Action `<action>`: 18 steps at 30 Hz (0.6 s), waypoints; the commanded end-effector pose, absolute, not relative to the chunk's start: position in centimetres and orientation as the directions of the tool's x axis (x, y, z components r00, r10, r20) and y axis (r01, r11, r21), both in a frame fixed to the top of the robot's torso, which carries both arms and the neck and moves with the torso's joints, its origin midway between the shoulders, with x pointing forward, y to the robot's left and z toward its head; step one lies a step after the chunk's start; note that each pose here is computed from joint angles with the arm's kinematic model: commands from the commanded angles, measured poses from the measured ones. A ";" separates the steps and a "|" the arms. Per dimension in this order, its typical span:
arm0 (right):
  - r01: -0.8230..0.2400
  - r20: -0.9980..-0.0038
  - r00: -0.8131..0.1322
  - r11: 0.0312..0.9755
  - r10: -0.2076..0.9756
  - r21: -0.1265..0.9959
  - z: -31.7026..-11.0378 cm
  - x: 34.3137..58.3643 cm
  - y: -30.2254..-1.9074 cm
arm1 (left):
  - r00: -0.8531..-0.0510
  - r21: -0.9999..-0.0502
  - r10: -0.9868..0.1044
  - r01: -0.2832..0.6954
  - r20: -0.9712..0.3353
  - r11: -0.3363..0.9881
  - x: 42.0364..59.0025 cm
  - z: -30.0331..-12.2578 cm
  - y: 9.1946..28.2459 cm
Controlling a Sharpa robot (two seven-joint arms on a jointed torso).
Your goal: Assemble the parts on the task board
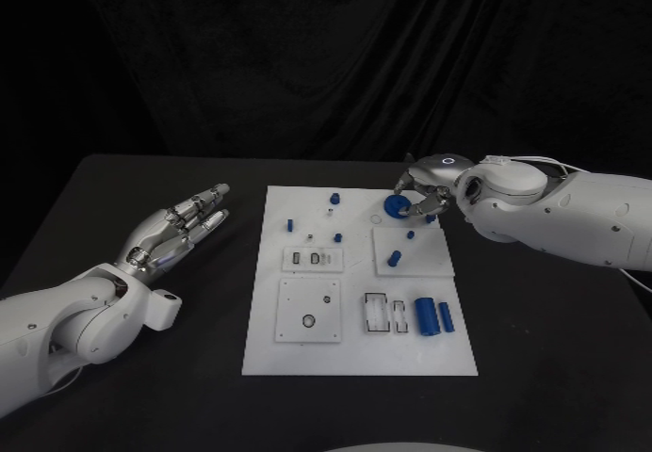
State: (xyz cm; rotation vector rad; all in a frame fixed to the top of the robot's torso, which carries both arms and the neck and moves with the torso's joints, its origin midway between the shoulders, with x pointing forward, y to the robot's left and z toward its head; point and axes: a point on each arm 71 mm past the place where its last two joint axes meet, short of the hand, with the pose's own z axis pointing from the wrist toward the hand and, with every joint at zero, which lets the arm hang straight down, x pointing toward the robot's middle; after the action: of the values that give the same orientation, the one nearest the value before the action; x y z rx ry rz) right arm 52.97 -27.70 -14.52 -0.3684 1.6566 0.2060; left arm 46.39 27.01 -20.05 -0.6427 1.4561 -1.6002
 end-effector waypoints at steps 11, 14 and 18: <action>-0.336 -0.984 -0.110 0.937 -0.138 -0.094 -15.1 53.5 -27.8 | -0.515 -0.922 -0.842 0.384 -0.164 -0.055 46.0 -18.8 26.9; -0.337 -0.984 -0.110 0.937 -0.140 -0.096 -15.2 53.6 -27.8 | -0.515 -0.922 -0.841 0.383 -0.164 -0.055 46.0 -18.8 26.9; -0.342 -0.984 -0.108 0.935 -0.139 -0.095 -15.2 53.7 -27.8 | -0.516 -0.922 -0.841 0.382 -0.164 -0.055 46.0 -18.9 26.9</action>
State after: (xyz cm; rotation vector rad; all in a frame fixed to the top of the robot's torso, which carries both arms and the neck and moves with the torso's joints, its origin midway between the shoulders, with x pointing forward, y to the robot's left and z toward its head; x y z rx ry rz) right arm 53.72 -27.67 -14.86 -0.3682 1.6696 0.1869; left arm 46.41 27.04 -20.06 -0.6428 1.4579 -1.6021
